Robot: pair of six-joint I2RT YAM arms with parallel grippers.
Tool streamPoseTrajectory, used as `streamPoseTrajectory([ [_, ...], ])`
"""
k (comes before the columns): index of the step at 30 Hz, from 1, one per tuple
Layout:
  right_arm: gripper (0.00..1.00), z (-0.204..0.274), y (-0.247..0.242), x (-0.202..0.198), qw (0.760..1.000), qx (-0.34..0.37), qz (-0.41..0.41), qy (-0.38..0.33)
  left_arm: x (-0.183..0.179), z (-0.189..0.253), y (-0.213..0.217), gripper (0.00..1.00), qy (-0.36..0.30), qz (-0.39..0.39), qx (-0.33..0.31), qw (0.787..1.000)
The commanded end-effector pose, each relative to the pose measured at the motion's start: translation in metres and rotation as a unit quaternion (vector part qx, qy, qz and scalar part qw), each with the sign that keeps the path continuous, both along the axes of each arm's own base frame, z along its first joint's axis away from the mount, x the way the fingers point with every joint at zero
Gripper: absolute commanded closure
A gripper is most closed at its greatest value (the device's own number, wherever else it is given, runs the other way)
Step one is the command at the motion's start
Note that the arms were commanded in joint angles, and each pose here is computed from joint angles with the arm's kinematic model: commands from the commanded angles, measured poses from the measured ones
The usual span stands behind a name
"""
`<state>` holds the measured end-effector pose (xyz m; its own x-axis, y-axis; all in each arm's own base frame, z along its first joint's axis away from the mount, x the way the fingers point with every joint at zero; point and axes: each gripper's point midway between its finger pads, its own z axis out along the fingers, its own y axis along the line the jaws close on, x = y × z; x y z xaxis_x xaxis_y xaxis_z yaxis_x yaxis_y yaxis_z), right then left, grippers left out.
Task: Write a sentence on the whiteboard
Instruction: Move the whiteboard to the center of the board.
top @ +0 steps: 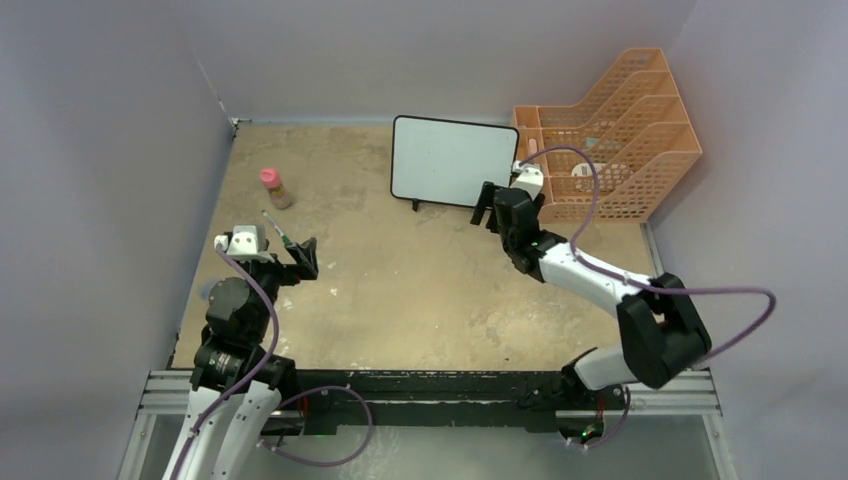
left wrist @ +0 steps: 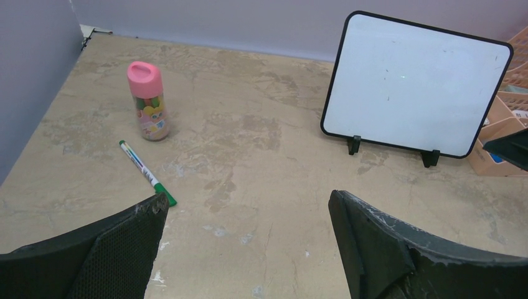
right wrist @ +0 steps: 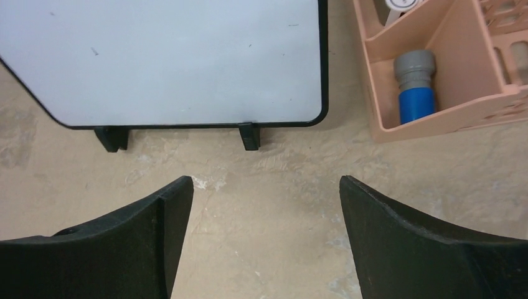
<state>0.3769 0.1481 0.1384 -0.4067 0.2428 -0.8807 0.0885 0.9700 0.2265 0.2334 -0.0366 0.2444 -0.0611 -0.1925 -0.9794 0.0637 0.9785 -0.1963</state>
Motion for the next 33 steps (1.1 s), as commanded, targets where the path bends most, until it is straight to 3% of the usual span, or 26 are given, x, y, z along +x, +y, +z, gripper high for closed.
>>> streamPoseTrajectory([
  [1,0.15,0.006,0.009,0.022,0.998,0.028,-0.055,-0.001,0.004,0.013,0.002,0.02,-0.022,0.007,-0.003,1.000],
  [7,0.27,-0.027,0.017,0.040,0.995,0.012,-0.085,0.042,0.005,0.011,0.001,0.02,-0.020,0.004,-0.001,1.000],
  [17,0.51,-0.063,0.031,0.055,0.995,-0.014,-0.068,0.074,0.006,0.010,0.000,0.02,-0.019,0.002,0.001,1.000],
  [33,0.62,-0.095,0.046,0.083,0.993,-0.039,-0.064,0.093,0.006,0.008,-0.007,0.02,-0.017,-0.014,0.005,1.000],
])
